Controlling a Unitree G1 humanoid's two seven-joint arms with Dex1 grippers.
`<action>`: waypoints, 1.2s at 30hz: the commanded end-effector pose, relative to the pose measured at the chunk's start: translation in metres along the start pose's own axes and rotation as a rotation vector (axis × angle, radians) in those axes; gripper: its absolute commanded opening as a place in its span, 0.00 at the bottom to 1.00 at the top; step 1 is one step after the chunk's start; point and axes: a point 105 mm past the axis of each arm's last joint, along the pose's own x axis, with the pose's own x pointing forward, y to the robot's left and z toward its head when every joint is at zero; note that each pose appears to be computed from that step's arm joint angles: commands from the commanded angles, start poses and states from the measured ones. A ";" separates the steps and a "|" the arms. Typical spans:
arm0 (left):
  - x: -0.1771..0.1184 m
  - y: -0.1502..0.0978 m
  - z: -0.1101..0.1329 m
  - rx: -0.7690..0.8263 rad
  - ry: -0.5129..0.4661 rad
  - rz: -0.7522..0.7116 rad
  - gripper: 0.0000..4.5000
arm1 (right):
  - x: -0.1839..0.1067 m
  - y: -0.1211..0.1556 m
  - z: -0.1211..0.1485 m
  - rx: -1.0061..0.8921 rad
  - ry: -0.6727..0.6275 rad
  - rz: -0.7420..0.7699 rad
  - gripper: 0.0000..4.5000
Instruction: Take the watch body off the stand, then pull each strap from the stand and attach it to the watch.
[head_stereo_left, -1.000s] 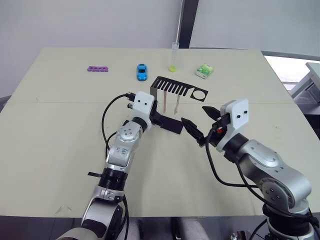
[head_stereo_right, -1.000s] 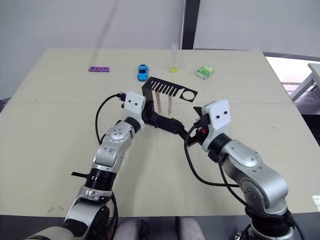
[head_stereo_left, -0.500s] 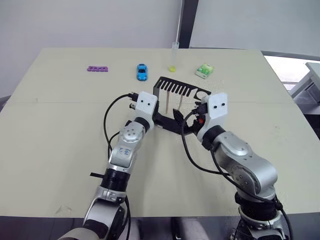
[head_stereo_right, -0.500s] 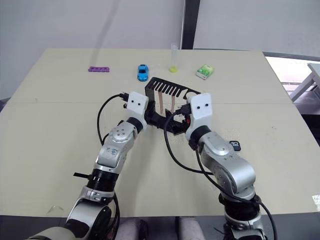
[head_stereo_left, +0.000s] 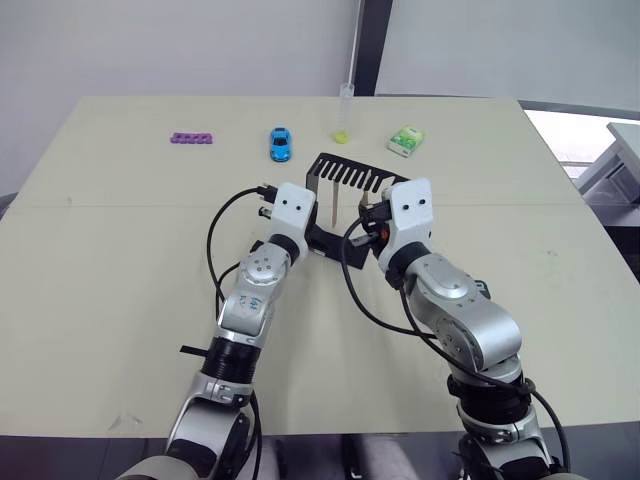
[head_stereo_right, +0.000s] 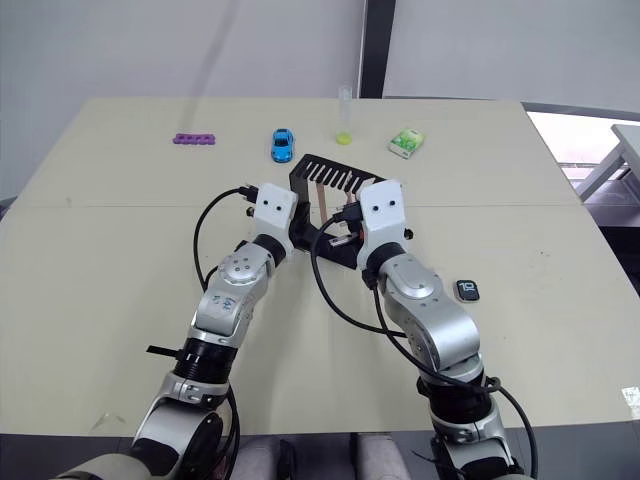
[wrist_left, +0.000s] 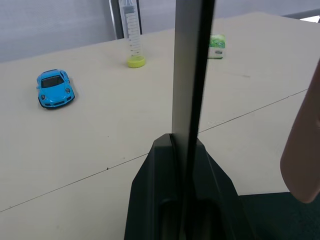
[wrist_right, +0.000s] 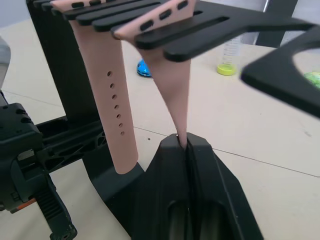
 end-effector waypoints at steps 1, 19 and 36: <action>-0.002 -0.001 0.016 0.004 -0.059 0.004 0.00 | -0.008 0.007 0.028 -0.074 -0.125 0.028 0.01; 0.002 -0.001 0.015 -0.003 -0.057 0.001 0.00 | -0.022 -0.003 0.029 -0.355 -0.156 0.065 0.01; 0.007 -0.002 0.018 -0.023 -0.055 0.010 0.00 | -0.017 0.001 0.024 -0.388 -0.192 0.094 0.01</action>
